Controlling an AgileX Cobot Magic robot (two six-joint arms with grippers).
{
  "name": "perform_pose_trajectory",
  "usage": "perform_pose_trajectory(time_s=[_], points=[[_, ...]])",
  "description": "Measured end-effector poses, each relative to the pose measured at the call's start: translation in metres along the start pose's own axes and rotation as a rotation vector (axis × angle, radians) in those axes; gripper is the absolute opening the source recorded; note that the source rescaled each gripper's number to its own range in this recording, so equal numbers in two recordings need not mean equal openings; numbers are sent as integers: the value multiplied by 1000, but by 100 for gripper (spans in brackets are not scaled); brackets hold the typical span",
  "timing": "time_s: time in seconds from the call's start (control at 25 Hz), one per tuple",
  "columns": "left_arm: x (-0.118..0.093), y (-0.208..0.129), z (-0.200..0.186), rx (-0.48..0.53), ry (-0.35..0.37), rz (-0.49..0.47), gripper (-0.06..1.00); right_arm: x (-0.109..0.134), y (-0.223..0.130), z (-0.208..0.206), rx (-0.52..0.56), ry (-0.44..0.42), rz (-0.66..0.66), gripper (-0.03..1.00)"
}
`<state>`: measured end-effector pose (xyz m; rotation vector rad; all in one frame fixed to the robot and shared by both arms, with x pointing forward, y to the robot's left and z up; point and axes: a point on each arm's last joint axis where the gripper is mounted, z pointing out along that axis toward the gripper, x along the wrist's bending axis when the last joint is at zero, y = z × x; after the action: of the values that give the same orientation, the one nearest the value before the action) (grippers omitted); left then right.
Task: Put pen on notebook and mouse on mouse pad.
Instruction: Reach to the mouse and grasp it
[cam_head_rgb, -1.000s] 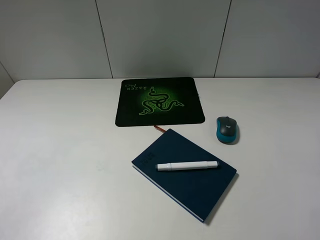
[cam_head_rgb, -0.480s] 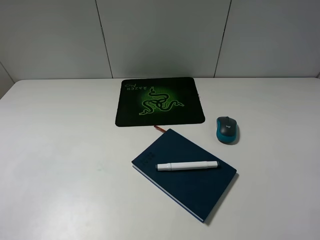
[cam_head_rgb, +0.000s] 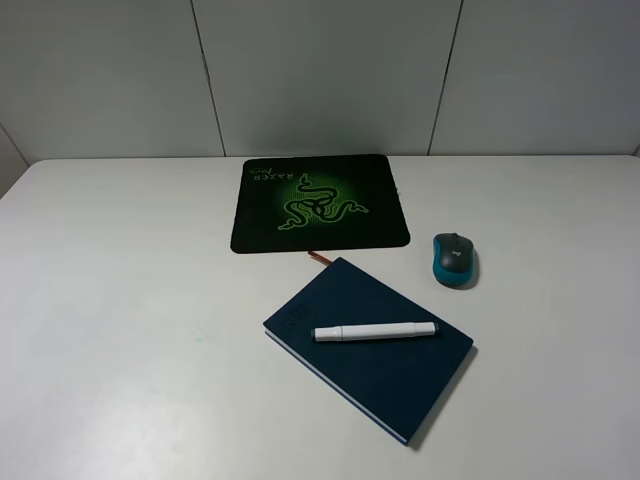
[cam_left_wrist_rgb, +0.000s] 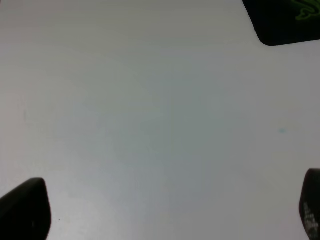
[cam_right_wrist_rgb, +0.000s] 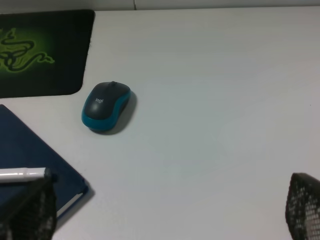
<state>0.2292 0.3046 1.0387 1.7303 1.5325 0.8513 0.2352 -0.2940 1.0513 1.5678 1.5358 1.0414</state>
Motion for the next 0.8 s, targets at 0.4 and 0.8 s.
perform_pose_trajectory(time_s=[0.4,0.8], points=[[0,0,0,0,0,0,100,2,17,-5,-29,8,4,100],[0,0,0,0,0,0,100,3,87,40,167,-1,-18,100]])
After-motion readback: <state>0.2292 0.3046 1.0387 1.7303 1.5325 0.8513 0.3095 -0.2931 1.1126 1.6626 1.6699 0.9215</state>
